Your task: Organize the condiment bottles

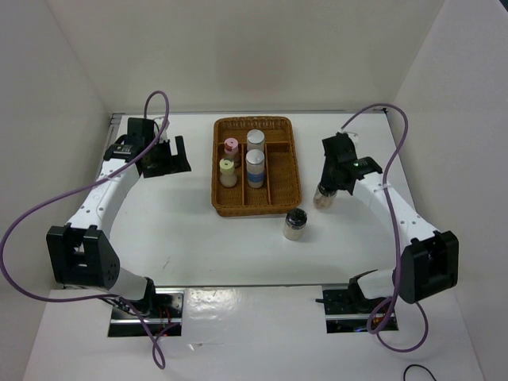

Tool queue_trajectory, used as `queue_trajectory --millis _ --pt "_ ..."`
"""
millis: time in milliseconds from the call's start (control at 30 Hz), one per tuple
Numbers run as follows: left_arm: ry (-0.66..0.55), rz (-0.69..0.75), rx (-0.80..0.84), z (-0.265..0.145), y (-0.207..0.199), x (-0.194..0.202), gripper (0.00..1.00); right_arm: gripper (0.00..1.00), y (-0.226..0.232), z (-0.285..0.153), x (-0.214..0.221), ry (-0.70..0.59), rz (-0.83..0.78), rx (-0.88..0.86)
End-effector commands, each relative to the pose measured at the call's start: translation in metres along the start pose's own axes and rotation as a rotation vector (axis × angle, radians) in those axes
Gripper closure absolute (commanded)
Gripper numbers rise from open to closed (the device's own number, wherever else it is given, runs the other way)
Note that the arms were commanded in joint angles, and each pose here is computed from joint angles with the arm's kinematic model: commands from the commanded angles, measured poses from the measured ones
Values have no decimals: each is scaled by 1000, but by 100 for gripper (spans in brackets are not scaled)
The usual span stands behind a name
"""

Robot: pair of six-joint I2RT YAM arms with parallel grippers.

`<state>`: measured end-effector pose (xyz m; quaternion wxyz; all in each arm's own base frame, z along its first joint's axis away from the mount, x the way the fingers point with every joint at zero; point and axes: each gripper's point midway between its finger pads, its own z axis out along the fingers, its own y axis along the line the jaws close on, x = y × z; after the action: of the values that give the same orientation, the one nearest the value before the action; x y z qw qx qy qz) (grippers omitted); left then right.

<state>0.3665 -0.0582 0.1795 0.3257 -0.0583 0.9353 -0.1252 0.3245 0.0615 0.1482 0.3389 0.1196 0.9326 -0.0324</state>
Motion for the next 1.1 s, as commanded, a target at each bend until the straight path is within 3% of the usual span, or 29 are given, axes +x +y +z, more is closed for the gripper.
queue_trajectory --millis 0,133,467,767,1067 --pt "-45 22 9 -5 -2 -14 0 91 5 -36 -61 -161 33 -32" --pt "-45 22 9 -5 -2 -14 0 91 16 -57 -90 -228 38 -91" --pt "-47 22 0 -5 0 -15 0 91 77 -58 -148 -301 -33 -199" --pt "-38 11 -2 -3 1 -11 0 91 136 -36 -158 -304 -116 -293" --pt "-36 3 -27 1 8 -14 0 91 161 9 -153 -249 -166 -297"
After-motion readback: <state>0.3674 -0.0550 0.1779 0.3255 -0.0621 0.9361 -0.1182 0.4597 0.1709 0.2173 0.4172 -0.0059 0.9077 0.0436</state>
